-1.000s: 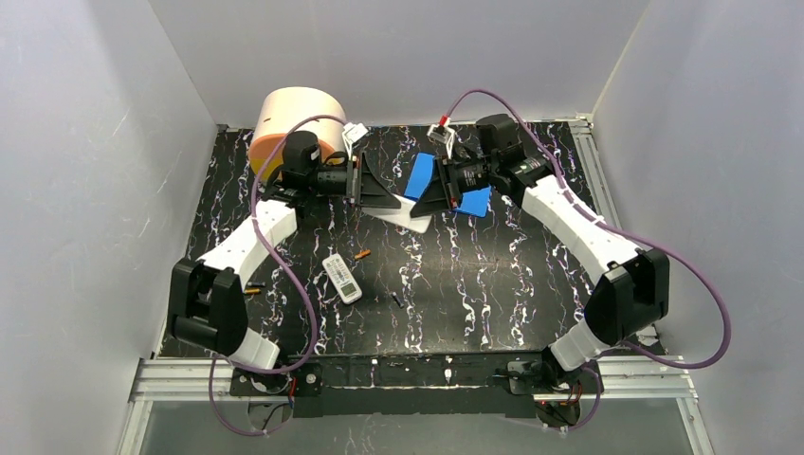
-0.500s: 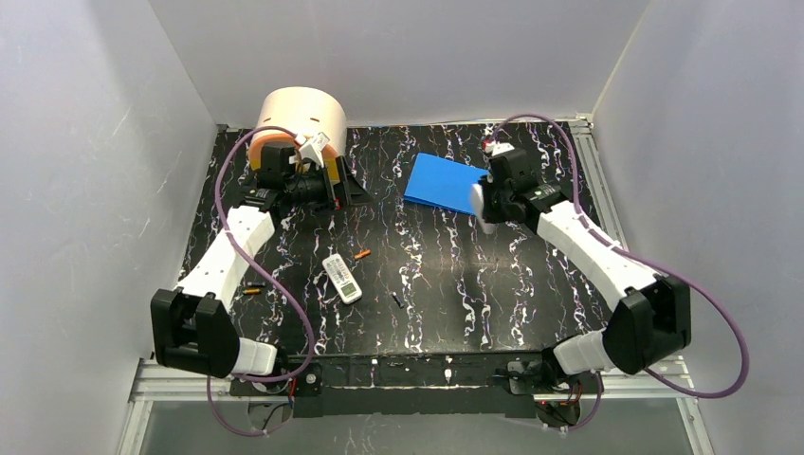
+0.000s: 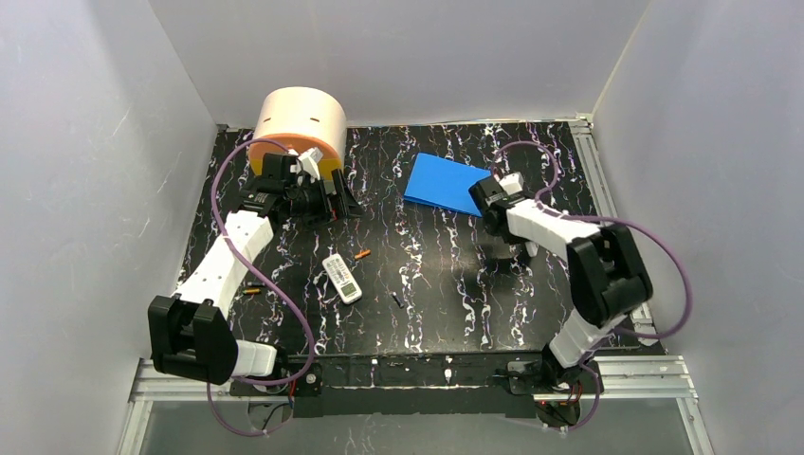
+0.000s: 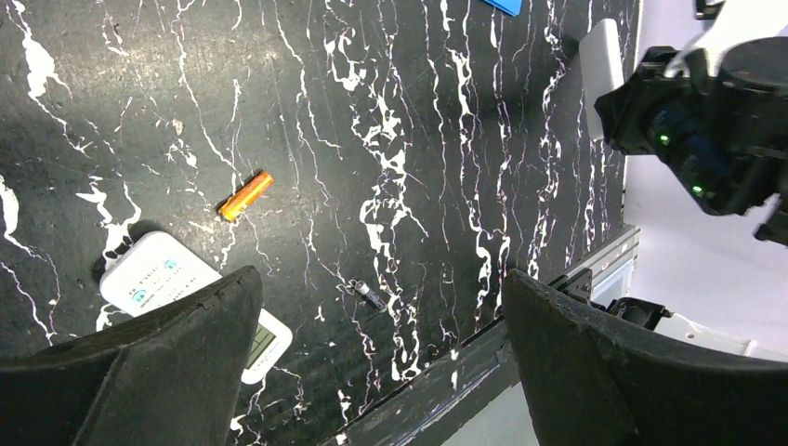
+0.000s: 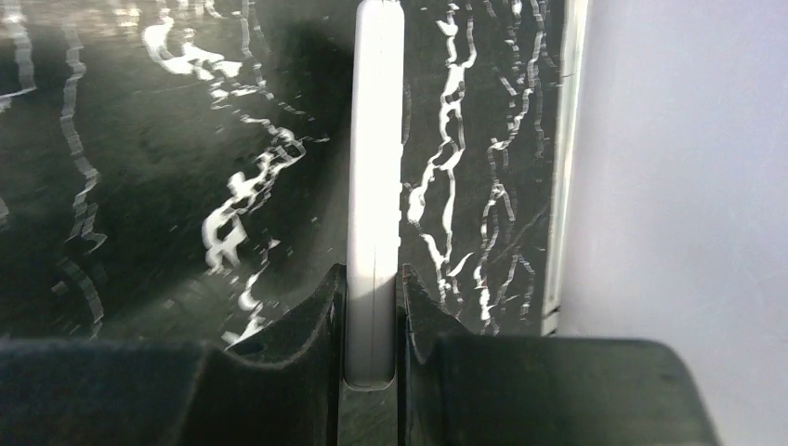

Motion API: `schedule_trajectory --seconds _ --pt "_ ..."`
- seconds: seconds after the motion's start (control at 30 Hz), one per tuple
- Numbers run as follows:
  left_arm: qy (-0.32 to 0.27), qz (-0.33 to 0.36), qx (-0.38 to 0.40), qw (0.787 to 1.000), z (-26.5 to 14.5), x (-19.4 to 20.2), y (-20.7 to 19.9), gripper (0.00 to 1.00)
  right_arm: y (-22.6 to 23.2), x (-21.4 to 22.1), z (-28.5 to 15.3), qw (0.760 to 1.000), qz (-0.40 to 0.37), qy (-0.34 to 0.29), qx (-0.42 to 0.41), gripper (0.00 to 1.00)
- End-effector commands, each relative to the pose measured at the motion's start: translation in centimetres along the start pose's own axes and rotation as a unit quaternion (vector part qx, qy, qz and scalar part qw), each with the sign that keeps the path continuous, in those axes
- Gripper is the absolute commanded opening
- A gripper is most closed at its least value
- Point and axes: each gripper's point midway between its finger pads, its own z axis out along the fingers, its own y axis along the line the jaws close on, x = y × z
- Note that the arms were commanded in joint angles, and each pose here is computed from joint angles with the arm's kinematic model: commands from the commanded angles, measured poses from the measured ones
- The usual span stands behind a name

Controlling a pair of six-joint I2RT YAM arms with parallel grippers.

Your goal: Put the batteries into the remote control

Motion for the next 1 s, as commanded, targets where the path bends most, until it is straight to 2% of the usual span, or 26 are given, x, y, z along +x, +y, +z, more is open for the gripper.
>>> schedule_trajectory --seconds 0.0,0.17,0.3,0.4,0.67,0.73,0.83,0.9,0.97 --pt "-0.005 0.014 -0.005 1.000 -1.0 0.3 -0.2 0.98 -0.3 0.3 1.2 0.998 -0.012 0.001 0.066 0.01" --pt "-0.008 0.015 -0.012 1.000 -1.1 0.1 0.0 0.98 2.5 1.5 1.9 0.998 -0.036 0.021 0.041 0.01" --pt "-0.017 0.015 -0.044 0.999 -1.4 -0.1 1.0 0.98 5.8 3.1 1.9 0.997 -0.038 0.057 -0.039 0.26" --pt "-0.021 0.021 -0.060 0.998 -1.7 -0.3 1.5 0.98 7.9 4.3 1.9 0.992 -0.034 0.081 -0.090 0.35" --pt "-0.014 0.030 -0.070 0.997 -1.9 -0.4 1.7 0.98 11.0 5.8 2.3 0.981 -0.037 0.120 -0.146 0.39" --pt "-0.016 0.030 -0.075 0.997 -2.0 -0.5 1.7 0.98 11.0 4.9 1.8 0.982 -0.028 0.113 -0.150 0.48" --pt "-0.016 0.024 -0.099 0.995 -2.3 -0.6 2.5 0.99 10.7 2.4 0.3 0.982 -0.009 0.089 -0.167 0.69" --pt "-0.006 0.004 -0.116 0.993 -2.4 -0.3 3.0 0.98 10.5 0.6 -1.1 0.979 0.002 0.069 -0.190 0.77" --pt "-0.002 -0.009 -0.122 0.993 -2.6 -0.2 3.2 0.98 10.5 -1.2 -2.7 0.974 0.014 0.045 -0.221 0.79"
